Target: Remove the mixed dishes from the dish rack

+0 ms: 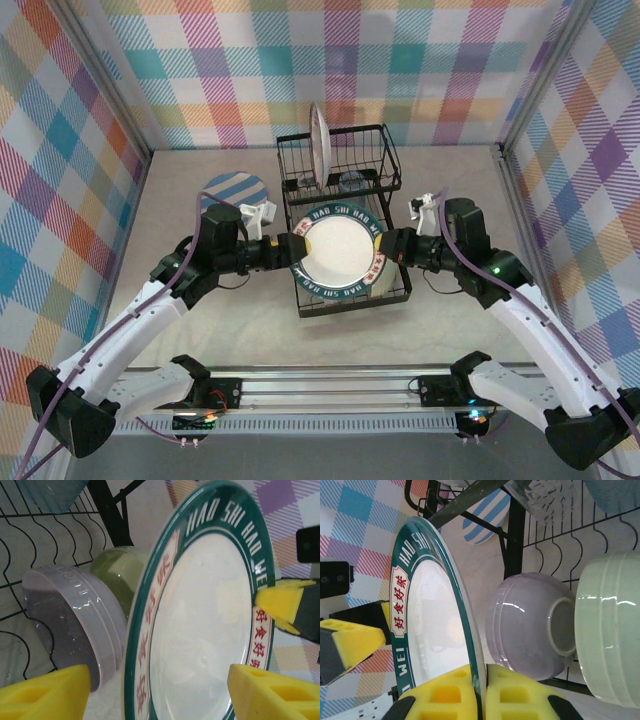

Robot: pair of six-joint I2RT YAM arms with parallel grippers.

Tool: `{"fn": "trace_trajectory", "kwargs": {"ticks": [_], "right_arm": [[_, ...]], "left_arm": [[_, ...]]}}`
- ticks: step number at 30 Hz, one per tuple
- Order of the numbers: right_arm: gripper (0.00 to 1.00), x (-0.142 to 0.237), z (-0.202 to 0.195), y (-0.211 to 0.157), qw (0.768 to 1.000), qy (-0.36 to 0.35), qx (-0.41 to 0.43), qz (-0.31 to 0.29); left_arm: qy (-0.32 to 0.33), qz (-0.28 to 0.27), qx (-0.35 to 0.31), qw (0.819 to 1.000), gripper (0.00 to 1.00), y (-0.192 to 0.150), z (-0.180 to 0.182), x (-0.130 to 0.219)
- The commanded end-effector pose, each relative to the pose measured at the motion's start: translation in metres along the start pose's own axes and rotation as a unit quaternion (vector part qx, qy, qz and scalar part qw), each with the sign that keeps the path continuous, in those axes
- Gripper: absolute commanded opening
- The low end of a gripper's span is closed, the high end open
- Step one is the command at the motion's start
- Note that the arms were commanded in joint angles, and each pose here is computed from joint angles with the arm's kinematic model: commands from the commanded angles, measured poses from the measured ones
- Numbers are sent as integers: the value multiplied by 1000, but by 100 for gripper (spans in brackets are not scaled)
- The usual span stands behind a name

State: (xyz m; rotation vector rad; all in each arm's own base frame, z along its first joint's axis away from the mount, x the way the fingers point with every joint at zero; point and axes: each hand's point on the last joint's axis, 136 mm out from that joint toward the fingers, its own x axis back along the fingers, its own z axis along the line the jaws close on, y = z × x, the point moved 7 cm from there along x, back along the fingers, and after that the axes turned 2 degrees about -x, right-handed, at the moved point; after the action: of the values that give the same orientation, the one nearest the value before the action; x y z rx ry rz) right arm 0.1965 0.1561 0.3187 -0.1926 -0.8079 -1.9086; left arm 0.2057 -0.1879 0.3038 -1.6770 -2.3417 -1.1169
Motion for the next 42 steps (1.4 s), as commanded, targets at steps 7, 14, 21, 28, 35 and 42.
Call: {"fn": "trace_trajectory", "kwargs": {"ticks": [7, 14, 21, 28, 35, 42], "right_arm": [[0, 3, 10, 6, 998, 58, -14, -16], [0, 3, 6, 8, 998, 59, -27, -21], [0, -1, 0, 11, 997, 65, -44, -22], [0, -4, -4, 12, 996, 67, -55, -25], [0, -5, -4, 11, 996, 72, -57, -23], [0, -5, -8, 9, 996, 68, -56, -25]], "left_arm": [[-9, -19, 27, 999, 56, 2, 0, -3], [-26, -31, 41, 998, 41, 3, -2, -3], [-37, -34, 55, 997, 30, 0, -1, -2], [-47, -50, 69, 995, 24, -4, 0, 4], [-53, -50, 81, 994, 19, -5, 3, 0], [-61, -55, 93, 992, 3, -5, 4, -2]]}}
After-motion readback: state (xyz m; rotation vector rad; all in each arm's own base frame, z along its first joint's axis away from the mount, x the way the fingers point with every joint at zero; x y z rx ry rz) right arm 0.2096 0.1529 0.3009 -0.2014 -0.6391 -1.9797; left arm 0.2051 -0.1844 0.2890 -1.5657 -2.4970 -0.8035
